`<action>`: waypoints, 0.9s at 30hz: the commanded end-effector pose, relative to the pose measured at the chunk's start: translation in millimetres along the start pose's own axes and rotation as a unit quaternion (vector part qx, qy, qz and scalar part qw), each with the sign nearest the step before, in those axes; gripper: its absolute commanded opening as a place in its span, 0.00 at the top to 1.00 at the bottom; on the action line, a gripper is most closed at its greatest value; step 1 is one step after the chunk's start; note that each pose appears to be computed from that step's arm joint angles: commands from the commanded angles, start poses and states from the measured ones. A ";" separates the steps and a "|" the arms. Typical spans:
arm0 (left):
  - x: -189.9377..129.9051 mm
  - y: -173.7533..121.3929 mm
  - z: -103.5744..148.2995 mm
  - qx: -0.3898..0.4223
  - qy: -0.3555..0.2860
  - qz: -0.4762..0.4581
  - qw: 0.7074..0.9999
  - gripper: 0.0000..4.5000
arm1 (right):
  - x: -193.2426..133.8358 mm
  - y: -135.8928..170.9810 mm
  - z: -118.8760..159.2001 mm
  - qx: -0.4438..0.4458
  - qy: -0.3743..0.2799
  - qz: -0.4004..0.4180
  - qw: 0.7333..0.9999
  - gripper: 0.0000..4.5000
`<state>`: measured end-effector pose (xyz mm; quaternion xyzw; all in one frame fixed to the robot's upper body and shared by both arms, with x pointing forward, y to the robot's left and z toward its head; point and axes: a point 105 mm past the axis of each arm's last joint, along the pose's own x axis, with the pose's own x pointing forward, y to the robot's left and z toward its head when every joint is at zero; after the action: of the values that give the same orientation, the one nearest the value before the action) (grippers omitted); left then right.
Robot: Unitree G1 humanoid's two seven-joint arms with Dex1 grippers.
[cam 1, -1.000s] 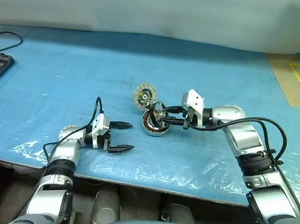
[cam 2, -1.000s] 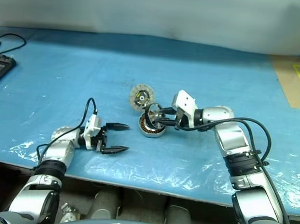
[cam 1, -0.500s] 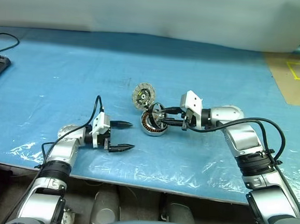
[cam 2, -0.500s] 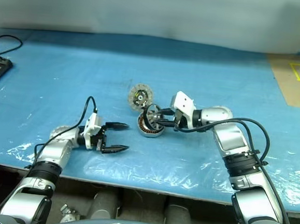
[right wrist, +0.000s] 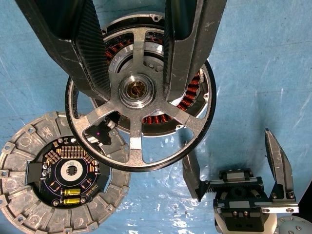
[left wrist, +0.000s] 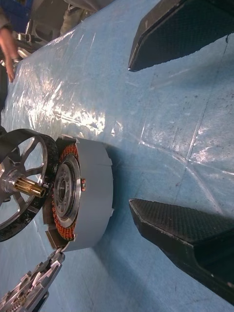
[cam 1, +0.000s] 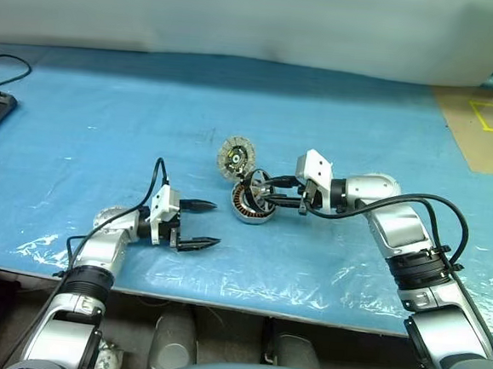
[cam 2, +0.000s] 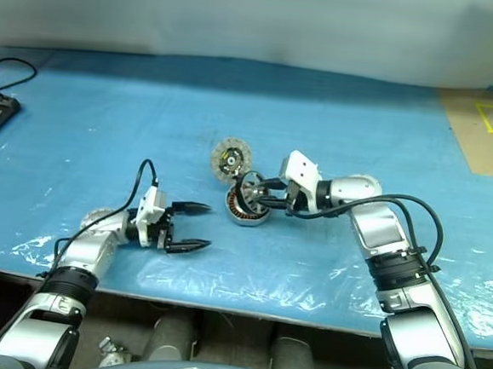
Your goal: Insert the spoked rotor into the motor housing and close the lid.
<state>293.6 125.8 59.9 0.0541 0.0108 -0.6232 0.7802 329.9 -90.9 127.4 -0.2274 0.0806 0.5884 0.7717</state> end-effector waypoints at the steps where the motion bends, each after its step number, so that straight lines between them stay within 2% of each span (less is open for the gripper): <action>1: -1.6 0.0 7.5 0.012 -0.008 0.001 1.000 0.02 | -3.5 -2.6 6.2 -0.023 0.009 -0.002 1.000 0.69; 20: -0.6 -0.5 6.8 0.010 -0.008 0.005 1.000 0.02 | -2.7 -2.8 6.9 -0.042 0.023 0.003 0.999 0.69; 23: -0.6 -0.5 6.7 0.010 -0.007 0.005 1.000 0.02 | -2.4 -1.7 5.6 -0.039 0.026 0.007 0.999 0.51; 27: -0.8 -0.7 6.4 0.010 -0.007 0.005 1.000 0.02 | -2.7 -3.5 8.2 -0.045 0.020 0.000 0.999 0.22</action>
<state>293.8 126.1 60.5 0.0516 0.0111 -0.6165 0.7856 330.3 -91.2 125.8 -0.2627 0.0915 0.5898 0.7581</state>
